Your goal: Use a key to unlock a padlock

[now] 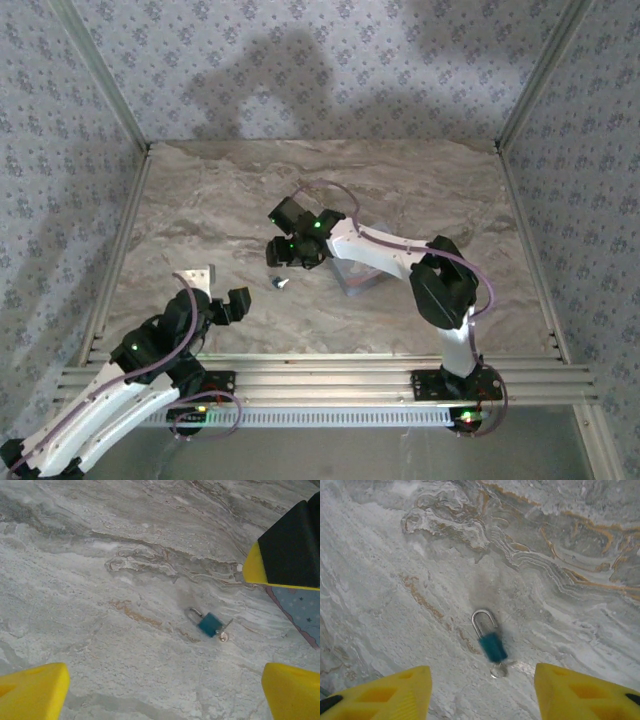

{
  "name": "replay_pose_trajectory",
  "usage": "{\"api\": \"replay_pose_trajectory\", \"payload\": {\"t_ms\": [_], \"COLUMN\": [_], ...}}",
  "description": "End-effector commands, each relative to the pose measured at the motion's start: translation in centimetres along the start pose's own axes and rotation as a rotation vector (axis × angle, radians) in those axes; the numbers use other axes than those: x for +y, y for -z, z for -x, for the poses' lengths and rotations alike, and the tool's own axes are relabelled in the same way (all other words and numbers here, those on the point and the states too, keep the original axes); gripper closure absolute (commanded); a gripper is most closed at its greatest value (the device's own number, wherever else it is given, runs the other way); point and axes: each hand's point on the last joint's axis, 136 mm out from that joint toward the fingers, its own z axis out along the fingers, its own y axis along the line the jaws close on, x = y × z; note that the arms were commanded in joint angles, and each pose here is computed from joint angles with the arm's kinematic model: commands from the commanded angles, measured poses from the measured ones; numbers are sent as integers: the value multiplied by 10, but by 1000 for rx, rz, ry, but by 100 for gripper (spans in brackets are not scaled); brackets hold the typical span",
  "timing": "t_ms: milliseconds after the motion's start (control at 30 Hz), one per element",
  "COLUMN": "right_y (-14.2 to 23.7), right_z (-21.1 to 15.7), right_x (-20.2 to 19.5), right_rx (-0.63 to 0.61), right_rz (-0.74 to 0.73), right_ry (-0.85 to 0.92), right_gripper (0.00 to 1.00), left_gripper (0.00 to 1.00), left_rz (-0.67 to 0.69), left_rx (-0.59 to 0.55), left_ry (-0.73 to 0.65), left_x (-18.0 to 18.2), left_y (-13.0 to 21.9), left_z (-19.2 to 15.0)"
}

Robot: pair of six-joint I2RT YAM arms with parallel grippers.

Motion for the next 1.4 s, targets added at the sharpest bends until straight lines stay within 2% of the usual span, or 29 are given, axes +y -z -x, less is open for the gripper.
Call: {"api": "replay_pose_trajectory", "payload": {"t_ms": [0,133,267,400,500,600,667,833,933,1033,1100,1200,1267,1367], "right_y": [43,84,132,177,210,231,244,251,239,226,219,218,214,206], "right_z": [20,41,65,87,96,97,94,72,54,32,21,8,4,2], "right_x": [7,0,-37,-93,-137,-173,-203,-265,-289,-321,-341,-361,-365,-363], "right_rx": [-75,-172,-291,-424,-525,-615,-697,-826,-821,-784,-812,-931,-998,-1031], "right_rz": [0,-31,-141,-262,-309,-298,-358,-551,-631,-690,-708,-703,-662,-631], "right_ry": [47,86,140,105,23,-46,-50,29,112,87,62,25,35,114], "right_gripper": [36,25,11,6,2,0,0,0,0,0,0,0,0,0], "left_gripper": [2,2,2,2,2,2,2,2,2,2,2,2,2,2], "left_rz": [3,-12,28,31,30,55,78,154,204,281,330,378,387,373], "left_rx": [33,48,77,141,176,153,93,-42,-71,-142,-214,-312,-362,-430], "left_ry": [-30,-80,-114,-126,-86,-50,-27,-8,-144,-163,-153,-153,-166,-186], "left_x": [-4,-15,-17,-18,-9,10,24,64,77,92,101,112,114,112], "left_y": [6,6,0,-21,-42,-62,-74,-87,-90,-89,-87,-85,-85,-85], "left_z": [6,18,35,51,62,77,88,102,100,103,107,108,108,108]}}
